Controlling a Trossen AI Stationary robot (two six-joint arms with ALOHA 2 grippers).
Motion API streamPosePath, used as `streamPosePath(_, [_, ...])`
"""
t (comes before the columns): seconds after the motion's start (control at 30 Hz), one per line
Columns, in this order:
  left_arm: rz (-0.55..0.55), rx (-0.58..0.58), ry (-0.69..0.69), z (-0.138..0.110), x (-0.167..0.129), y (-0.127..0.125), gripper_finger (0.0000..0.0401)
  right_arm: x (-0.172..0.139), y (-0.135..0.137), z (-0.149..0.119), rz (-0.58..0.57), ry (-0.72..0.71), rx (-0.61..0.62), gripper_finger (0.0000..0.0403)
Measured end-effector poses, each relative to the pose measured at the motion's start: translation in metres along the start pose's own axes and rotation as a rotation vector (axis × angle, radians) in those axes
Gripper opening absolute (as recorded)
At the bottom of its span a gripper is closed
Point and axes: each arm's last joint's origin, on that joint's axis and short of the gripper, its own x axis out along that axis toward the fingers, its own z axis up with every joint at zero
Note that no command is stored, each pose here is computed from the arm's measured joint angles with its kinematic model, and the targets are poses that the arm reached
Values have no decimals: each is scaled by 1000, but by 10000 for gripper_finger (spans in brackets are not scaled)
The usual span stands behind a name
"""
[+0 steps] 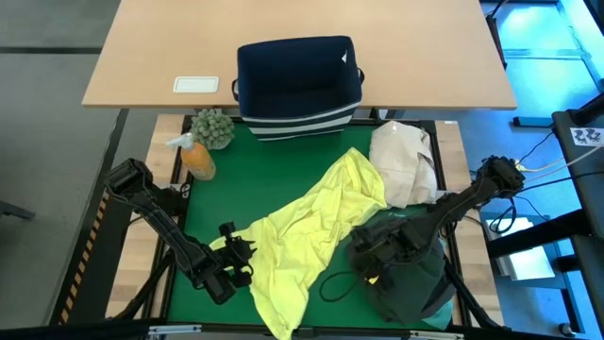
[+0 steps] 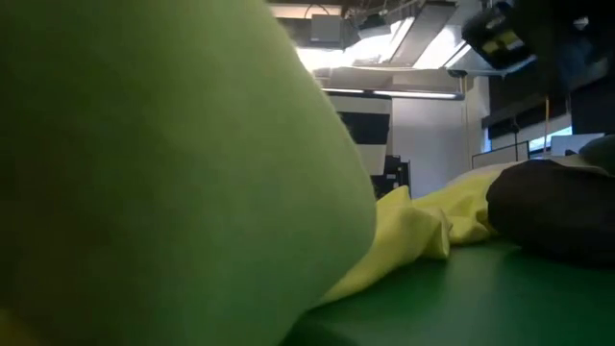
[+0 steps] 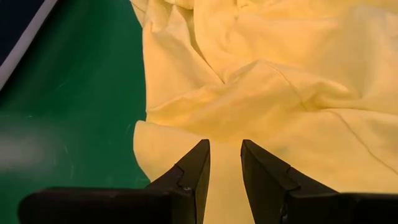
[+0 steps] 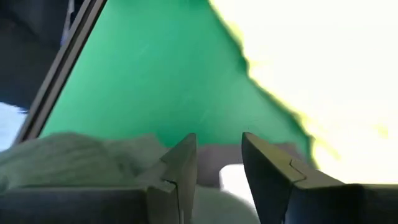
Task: Fold laundry
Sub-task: Fold the yellow shirt on the table
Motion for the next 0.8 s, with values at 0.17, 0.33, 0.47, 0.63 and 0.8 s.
streamPosePath(0.17, [0,0,0,0,0,0,86,-10,-2,13,-105,-65,-52,127])
streamPosePath(0.33, [0,0,-2,0,0,0,86,-15,-9,21,-181,-106,-68,127])
streamPosePath(0.47, [1,0,-1,0,0,0,86,-15,-24,28,-201,-158,-23,127])
streamPosePath(0.63, [-1,0,1,0,0,0,86,-16,-49,31,-240,-177,13,127])
streamPosePath(0.8, [-8,3,4,2,-1,-1,86,-14,-82,25,-298,-152,96,127])
